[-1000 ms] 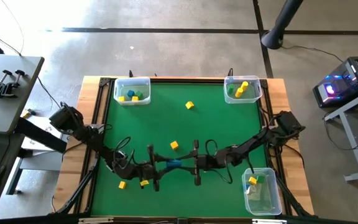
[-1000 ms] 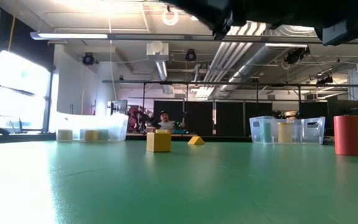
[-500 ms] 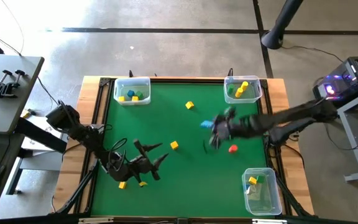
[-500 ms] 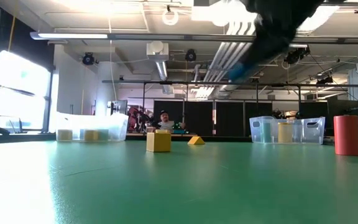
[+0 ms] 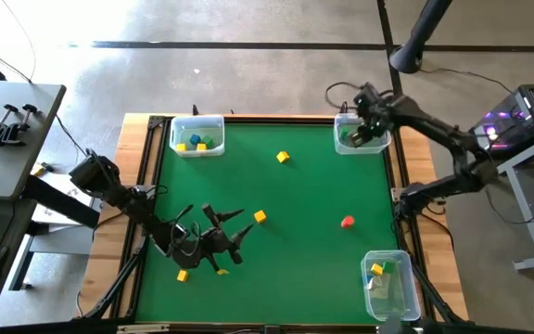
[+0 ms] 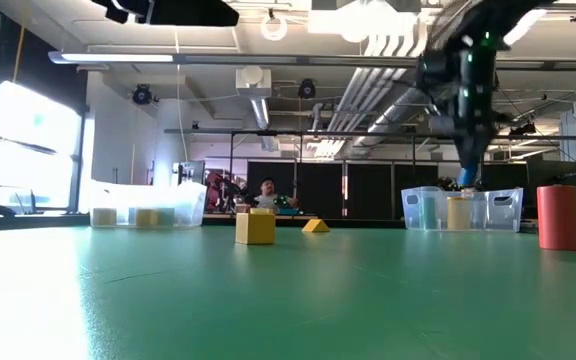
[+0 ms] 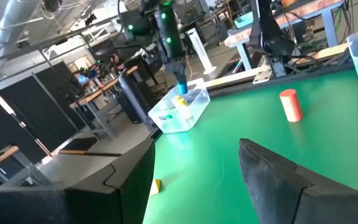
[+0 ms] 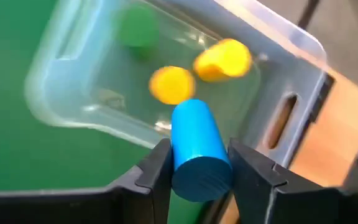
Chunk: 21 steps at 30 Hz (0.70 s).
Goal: Sort blocks by size
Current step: Put the blue cylindrical block into the top right transparent bin
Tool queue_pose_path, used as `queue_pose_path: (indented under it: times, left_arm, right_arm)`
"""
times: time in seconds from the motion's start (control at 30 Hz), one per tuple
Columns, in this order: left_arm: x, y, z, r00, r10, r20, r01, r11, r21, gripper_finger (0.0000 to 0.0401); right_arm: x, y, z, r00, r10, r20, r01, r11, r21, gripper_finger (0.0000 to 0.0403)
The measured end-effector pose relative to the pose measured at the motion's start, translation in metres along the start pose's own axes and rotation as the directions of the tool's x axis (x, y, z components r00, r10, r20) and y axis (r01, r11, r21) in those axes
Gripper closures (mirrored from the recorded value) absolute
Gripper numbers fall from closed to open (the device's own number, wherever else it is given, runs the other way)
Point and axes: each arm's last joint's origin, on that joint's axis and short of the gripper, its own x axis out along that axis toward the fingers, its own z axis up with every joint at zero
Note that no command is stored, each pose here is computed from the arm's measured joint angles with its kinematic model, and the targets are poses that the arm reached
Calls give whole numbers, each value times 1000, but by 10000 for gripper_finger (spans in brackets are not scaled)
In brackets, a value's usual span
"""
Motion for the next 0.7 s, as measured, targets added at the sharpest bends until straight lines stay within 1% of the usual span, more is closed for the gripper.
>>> queue_pose_path:
  times: [0.1, 0.17, 0.23, 0.33, 0.5, 0.6, 0.7]
  left_arm:
    - [1, 0, -1, 1000, 2, -3, -2, 1000, 4, 184]
    - [2, 1, -1, 1000, 6, -5, -6, 1000, 2, 184]
    - [4, 1, -1, 1000, 9, -7, -9, 1000, 2, 184]
    - [4, 1, -1, 1000, 9, -8, -9, 1000, 1, 184]
    - [4, 1, -1, 1000, 5, -6, -5, 1000, 0, 184]
    - [4, 1, -1, 1000, 5, -5, -5, 1000, 0, 184]
    - [4, 1, -1, 1000, 5, -5, -5, 1000, 0, 184]
  right_arm:
    - [21, -18, 6, 996, -17, -84, 20, 999, 37, 278]
    - [31, -18, 10, 993, -23, -118, 26, 999, 23, 278]
    - [38, -16, 16, 993, -25, -119, 26, 1000, 10, 278]
    - [57, -14, 18, 981, -39, -188, 36, 999, -17, 278]
    - [83, -14, 21, 960, -59, -272, 54, 998, -27, 252]
    - [89, -13, 22, 957, -59, -283, 50, 998, -39, 245]
    - [89, -13, 22, 957, -59, -285, 39, 996, -77, 242]
